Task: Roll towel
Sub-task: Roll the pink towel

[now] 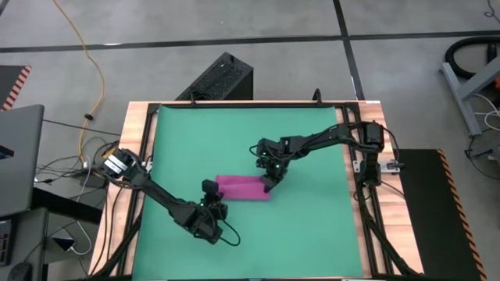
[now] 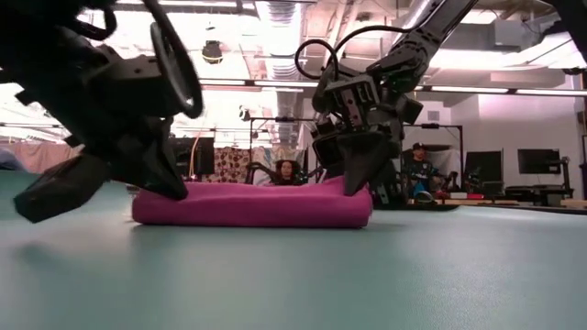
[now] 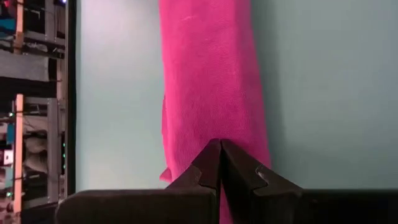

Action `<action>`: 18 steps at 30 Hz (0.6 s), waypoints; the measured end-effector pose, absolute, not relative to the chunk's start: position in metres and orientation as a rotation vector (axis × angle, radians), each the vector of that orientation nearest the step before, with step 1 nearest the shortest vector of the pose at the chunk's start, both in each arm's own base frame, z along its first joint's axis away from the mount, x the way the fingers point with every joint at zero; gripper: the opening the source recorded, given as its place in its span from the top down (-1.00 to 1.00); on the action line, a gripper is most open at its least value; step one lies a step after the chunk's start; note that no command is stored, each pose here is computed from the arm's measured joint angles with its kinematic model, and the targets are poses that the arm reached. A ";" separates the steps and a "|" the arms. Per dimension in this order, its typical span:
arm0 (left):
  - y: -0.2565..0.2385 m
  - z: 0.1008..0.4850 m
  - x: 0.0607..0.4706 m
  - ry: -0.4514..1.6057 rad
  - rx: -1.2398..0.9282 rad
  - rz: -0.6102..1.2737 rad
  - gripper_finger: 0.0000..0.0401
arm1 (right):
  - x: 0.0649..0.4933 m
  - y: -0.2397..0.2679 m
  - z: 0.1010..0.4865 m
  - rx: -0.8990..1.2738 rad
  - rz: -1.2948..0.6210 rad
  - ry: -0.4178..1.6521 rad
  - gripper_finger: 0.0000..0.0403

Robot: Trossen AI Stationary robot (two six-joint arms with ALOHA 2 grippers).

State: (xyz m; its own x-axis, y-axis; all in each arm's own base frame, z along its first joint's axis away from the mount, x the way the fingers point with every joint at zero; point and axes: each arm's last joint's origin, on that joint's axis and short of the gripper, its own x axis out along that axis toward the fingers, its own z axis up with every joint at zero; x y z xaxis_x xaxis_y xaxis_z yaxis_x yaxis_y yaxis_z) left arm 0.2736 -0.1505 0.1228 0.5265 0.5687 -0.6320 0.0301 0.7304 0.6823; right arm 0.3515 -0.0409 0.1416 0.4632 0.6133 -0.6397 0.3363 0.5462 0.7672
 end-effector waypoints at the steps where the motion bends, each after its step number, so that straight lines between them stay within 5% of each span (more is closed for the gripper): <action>1: -0.149 0.123 0.275 0.981 0.694 0.359 1.00 | 0.350 -0.041 0.141 1.028 0.197 1.137 0.93; 18: -0.126 0.101 0.268 1.008 0.555 0.346 1.00 | 0.349 -0.034 0.136 0.737 0.063 1.149 0.73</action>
